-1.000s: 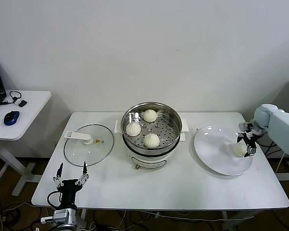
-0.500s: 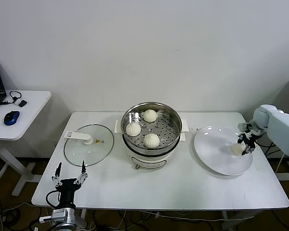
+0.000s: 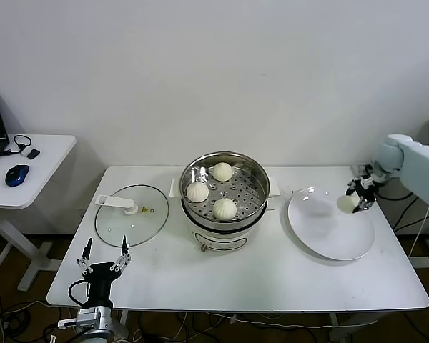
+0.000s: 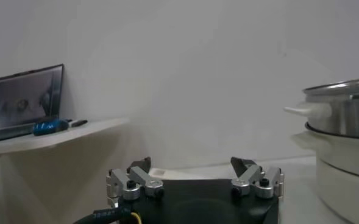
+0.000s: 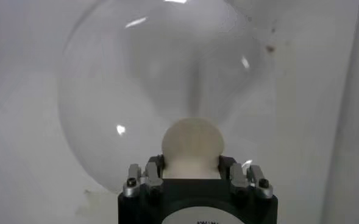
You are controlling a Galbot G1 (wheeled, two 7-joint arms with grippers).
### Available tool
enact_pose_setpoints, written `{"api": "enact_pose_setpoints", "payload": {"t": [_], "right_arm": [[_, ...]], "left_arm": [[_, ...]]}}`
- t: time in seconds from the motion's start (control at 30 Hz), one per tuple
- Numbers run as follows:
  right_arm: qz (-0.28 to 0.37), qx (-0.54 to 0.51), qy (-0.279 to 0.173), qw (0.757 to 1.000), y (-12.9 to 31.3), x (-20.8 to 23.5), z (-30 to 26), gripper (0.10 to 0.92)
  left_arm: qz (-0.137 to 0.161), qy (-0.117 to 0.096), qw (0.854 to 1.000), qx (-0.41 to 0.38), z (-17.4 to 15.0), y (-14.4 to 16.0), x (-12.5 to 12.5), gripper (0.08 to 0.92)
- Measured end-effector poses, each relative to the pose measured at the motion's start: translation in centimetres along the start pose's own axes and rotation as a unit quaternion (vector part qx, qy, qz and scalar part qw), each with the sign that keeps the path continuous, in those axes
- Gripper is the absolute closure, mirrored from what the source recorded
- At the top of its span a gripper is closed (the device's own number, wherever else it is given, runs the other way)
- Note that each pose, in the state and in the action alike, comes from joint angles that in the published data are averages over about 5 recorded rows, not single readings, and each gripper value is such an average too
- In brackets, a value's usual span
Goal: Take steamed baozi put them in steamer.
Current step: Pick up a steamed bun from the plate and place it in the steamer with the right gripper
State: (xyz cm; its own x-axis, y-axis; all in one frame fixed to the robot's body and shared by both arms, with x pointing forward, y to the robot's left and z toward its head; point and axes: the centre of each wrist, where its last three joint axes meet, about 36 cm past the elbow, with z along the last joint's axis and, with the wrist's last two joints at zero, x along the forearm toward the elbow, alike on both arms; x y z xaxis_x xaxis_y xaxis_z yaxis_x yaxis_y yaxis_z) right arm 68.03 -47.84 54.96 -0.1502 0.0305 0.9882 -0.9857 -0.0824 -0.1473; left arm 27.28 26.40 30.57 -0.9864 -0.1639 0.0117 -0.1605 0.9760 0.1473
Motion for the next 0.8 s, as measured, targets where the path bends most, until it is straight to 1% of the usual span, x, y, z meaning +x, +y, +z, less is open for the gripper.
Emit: {"api": "enact_pose_setpoints", "payload": {"t": [0.2, 0.43, 0.63, 0.8], "right_arm": [[0.021, 0.019, -0.020, 0.999, -1.6, 5.6, -4.2, 0.422], [0.038, 0.029, -0.060, 0.997, -2.1, 11.2, -10.6, 0.411], [0.039, 0.034, -0.095, 0.994, -1.6, 13.8, -16.2, 0.398], [0.037, 0.034, -0.110, 0.993, -1.4, 14.7, -19.8, 0.378]], "left_arm": [[0.001, -0.003, 1.000, 0.004, -0.2, -0.2, -0.3, 0.177], [0.006, -0.010, 1.000, 0.002, -0.6, -0.6, -0.4, 0.177], [0.005, -0.016, 1.000, 0.002, -0.9, -0.5, -0.6, 0.177], [0.003, -0.019, 1.000, 0.001, -1.1, -0.4, -0.6, 0.177]]}}
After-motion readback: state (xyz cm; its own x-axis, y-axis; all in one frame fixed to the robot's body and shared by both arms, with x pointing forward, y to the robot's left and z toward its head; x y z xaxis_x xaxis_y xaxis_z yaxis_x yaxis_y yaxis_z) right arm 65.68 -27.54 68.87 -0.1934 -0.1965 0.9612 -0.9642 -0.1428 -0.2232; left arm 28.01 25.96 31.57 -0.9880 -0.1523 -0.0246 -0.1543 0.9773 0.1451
